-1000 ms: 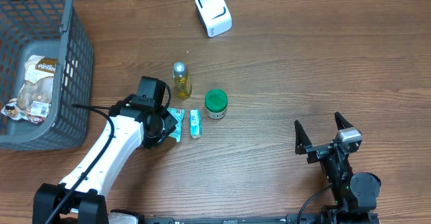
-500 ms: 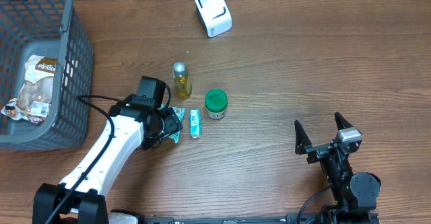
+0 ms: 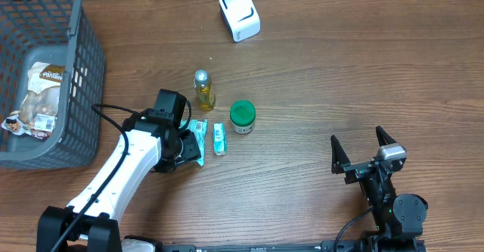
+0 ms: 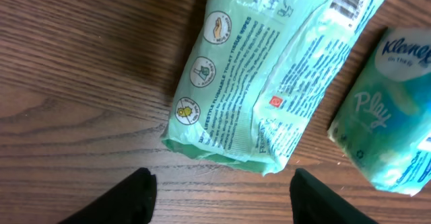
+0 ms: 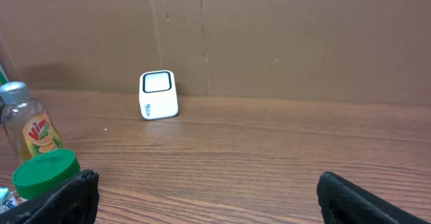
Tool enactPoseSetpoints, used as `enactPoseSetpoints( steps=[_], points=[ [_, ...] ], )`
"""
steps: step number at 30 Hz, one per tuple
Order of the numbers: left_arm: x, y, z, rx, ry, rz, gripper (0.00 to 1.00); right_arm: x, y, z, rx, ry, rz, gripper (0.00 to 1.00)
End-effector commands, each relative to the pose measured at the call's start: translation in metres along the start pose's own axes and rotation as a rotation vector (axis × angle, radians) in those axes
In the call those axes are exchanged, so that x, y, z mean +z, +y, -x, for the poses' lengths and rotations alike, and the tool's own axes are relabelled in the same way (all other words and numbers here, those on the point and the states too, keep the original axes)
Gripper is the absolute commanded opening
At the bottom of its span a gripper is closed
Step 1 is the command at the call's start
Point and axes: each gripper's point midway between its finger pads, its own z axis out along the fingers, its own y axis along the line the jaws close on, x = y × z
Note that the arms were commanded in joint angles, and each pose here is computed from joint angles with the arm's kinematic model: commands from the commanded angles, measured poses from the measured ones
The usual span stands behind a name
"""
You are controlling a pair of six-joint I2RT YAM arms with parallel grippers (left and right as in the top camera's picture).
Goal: Scan the item barcode
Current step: 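Lay the wipes pack flat on the table and open the left gripper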
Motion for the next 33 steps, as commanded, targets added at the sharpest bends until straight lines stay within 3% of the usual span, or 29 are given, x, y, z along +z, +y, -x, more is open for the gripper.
enactPoseSetpoints(
  steps=[1,8,24,33],
  points=[
    [0.000,0.000,-0.003,0.052,0.000,-0.002,0.52,0.000,-0.001,-0.002,-0.002,-0.003,-0.003,1.00],
    [0.002,-0.001,0.012,0.048,-0.061,0.010,0.27,0.000,-0.001,-0.002,-0.002,-0.003,-0.003,1.00],
    [0.054,0.010,0.000,0.035,0.092,0.105,0.17,0.000,-0.001,-0.002,-0.002,-0.003,-0.003,1.00],
    [0.055,0.010,0.000,0.044,0.099,0.109,0.12,0.000,-0.001,-0.002,-0.002,-0.003,-0.003,1.00]
  ],
)
